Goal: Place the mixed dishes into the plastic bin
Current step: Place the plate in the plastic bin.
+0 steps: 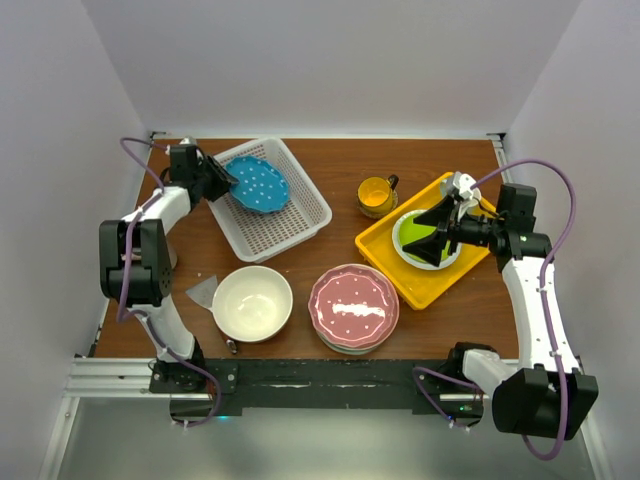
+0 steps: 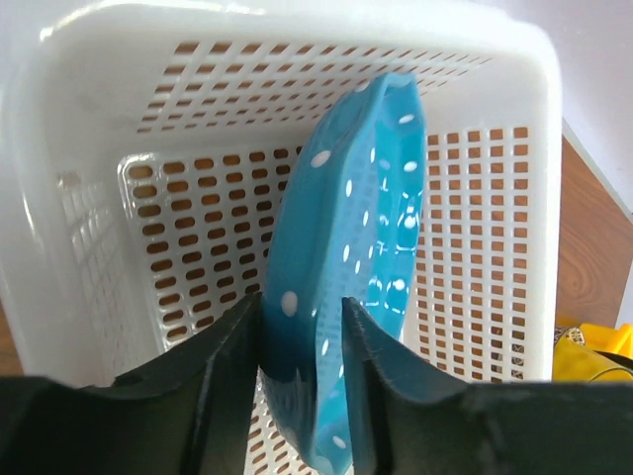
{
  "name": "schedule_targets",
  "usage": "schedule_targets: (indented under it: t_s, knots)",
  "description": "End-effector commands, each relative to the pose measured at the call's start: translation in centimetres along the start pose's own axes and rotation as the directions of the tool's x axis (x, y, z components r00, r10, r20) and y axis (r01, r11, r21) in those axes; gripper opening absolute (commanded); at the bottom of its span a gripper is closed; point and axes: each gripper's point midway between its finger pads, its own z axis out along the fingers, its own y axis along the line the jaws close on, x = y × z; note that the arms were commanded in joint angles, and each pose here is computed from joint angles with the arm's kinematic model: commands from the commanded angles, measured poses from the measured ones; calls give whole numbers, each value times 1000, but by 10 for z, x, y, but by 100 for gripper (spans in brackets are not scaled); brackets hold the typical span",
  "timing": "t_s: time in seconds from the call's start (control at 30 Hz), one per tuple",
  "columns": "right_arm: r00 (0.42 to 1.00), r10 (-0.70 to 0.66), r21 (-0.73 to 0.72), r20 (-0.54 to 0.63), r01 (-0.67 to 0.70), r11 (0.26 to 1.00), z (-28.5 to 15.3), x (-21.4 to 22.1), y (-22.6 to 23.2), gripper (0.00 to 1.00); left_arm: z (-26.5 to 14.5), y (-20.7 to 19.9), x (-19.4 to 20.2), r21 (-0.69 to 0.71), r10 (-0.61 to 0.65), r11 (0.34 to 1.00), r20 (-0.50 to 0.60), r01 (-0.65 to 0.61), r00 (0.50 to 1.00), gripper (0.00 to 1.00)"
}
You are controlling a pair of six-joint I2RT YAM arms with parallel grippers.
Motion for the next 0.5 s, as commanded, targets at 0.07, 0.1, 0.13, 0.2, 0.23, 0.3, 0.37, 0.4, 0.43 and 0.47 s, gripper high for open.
schedule_targets:
  t_s: [0.07,0.1,0.13,0.2,0.23,0.3,0.37,0.4,0.43,0.47]
  knots:
    - [999,-35,-19,34,35,999,-2,-10,7,88,-1,-22,-29,37,66,997,61,-69,996,50]
    - [999,-36,-19,34,37,999,-3,-10,7,88,-1,-20,-28,25,71,997,57,-72,996,55]
    - [999,-33,-20,33,34,999,-3,-9,7,88,0,-18,-28,17,74,997,53,-75,996,58]
    - [999,-35,-19,34,35,999,-2,-10,6,88,1,-14,-28,-4,91,996,50,-91,995,60]
    - [999,-33,-21,34,34,999,-2,-10,7,88,2,-13,-26,-12,97,995,43,-97,994,61]
    - [999,-34,-19,35,35,999,-3,-10,7,88,1,-10,-29,-32,108,994,46,-107,993,62]
    - [999,-34,-19,35,35,999,-3,-10,7,88,1,-6,-33,-69,119,991,52,-115,992,66]
    - [999,-33,-20,34,33,999,-3,-10,7,88,1,-4,-31,-83,128,989,44,-124,991,67]
    - [999,-34,-19,35,35,999,-3,-10,7,88,1,-7,-32,-84,139,987,48,-134,989,67]
    - [999,-35,-19,36,36,999,-3,-10,7,88,0,-7,-34,-98,156,984,56,-150,986,67]
